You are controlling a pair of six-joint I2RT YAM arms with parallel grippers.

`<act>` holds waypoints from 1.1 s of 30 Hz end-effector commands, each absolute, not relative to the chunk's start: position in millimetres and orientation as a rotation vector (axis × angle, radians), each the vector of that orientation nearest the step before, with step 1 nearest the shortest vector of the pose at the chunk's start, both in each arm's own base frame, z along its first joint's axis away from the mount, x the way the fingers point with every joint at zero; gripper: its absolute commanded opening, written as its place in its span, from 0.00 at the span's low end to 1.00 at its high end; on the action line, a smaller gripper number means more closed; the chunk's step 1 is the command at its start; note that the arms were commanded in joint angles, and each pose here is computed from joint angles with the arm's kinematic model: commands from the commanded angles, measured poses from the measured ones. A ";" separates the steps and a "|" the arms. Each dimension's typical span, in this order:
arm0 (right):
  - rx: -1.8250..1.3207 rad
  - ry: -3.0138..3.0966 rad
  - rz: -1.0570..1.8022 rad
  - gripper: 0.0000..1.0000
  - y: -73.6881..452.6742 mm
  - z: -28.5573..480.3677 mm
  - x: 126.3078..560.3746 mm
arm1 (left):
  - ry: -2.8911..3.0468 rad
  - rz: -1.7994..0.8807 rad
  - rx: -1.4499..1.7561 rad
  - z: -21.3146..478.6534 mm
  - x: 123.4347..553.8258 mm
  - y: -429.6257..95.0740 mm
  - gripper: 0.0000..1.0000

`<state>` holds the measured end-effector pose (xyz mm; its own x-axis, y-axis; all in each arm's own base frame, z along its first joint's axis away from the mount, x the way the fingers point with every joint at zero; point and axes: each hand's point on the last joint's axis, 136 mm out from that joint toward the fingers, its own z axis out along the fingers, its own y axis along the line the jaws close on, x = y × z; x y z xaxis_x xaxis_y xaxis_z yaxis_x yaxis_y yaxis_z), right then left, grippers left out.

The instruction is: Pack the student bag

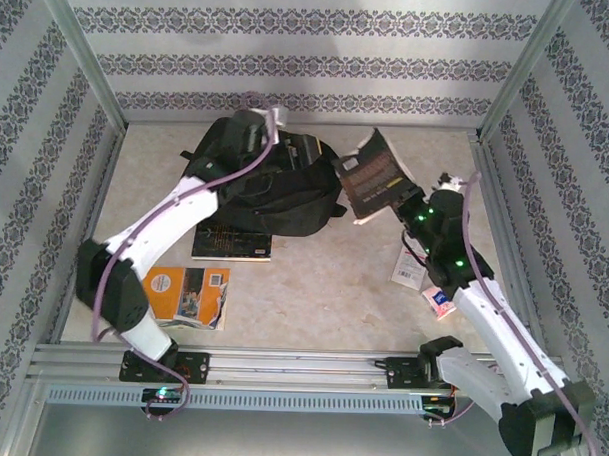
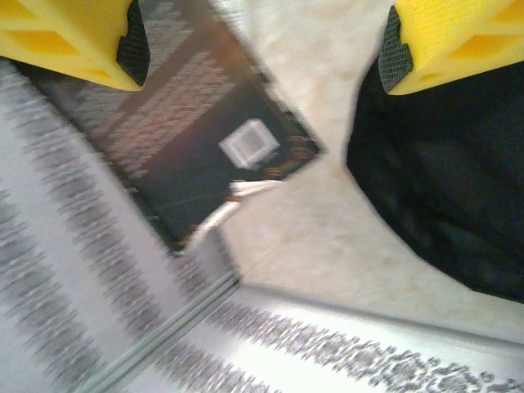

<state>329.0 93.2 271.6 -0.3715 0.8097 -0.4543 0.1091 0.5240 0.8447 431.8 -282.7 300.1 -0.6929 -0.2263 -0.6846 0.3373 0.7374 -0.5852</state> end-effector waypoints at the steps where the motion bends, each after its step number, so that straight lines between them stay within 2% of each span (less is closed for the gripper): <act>1: 0.767 1.863 0.824 0.00 70.1 252.7 316.7 | 2.439 -0.558 0.503 219.7 414.3 -278.3 0.76; 4: 0.795 1.872 0.807 0.00 54.3 244.0 310.4 | 2.500 -0.293 0.691 194.9 427.4 -267.7 0.77; 6: 0.812 1.879 0.816 0.00 47.7 237.9 307.9 | 2.520 -0.248 0.769 184.4 432.2 -268.2 0.77; 15: 0.872 1.937 0.881 0.00 46.4 204.5 307.0 | 2.575 -0.391 0.829 144.6 447.1 -293.5 0.78; 19: 0.883 1.965 0.907 0.00 50.8 196.5 309.2 | 2.600 -0.416 0.825 129.8 450.9 -299.7 0.73; 21: 0.883 1.969 0.912 0.00 51.6 196.3 309.4 | 2.608 -0.383 0.815 124.4 454.8 -296.4 0.65; 22: 0.880 1.968 0.915 0.00 52.0 196.3 309.6 | 2.610 -0.363 0.808 122.4 456.7 -294.4 0.57; 27: 0.864 1.964 0.932 0.00 54.5 200.3 311.2 | 2.601 -0.407 0.729 132.6 465.1 -289.1 0.05; 28: 0.859 1.962 0.938 0.00 55.2 202.6 311.5 | 2.588 -0.425 0.723 139.2 464.5 -290.8 0.00; 33: 0.800 1.955 0.966 0.00 62.7 217.3 313.3 | 2.497 -0.483 0.652 183.2 458.4 -290.2 0.00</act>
<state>302.3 54.8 177.5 -0.4961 0.8059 -0.3231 0.3094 0.5118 0.8014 459.7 -291.3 127.5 -0.7877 0.4191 -0.4515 0.5412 0.8209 -0.1821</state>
